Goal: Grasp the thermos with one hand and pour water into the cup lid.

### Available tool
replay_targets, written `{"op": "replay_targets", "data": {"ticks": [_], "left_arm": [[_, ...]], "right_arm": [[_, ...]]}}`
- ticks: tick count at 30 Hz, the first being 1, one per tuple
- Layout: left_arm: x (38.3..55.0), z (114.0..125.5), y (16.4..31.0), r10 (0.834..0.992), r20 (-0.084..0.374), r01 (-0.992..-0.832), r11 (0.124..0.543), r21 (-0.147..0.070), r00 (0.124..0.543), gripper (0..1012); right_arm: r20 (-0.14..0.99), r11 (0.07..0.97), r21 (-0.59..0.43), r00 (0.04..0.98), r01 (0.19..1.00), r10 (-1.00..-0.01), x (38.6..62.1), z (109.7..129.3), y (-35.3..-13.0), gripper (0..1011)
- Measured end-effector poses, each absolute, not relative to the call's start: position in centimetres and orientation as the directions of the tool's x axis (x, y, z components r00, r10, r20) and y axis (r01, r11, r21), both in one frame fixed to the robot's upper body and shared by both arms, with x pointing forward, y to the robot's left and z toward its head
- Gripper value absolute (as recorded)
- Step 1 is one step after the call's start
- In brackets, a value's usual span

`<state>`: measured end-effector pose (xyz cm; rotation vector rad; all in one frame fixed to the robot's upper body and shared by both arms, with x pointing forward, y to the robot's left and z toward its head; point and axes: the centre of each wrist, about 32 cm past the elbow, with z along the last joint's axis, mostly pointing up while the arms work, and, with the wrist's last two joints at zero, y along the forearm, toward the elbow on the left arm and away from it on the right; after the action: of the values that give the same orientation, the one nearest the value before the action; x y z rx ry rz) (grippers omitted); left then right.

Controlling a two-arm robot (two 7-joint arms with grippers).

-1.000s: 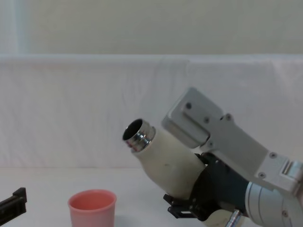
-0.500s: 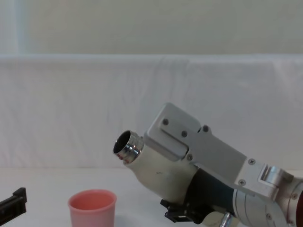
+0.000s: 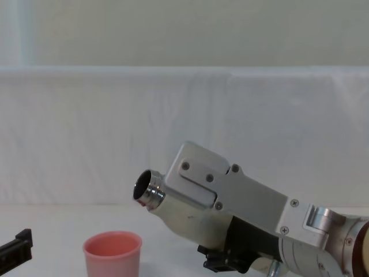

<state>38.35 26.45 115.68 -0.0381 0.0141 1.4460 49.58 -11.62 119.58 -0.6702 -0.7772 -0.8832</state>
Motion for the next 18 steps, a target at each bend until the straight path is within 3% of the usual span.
{"op": "replay_targets", "data": {"ticks": [18], "left_arm": [[38.35,115.68,26.45,0.992,-0.033,-0.992,0.124,-0.018,0.125,1001]], "right_arm": [[0.846,0.467,-0.201,0.393,0.861,-0.36,50.16,119.78,-11.22,957]]}}
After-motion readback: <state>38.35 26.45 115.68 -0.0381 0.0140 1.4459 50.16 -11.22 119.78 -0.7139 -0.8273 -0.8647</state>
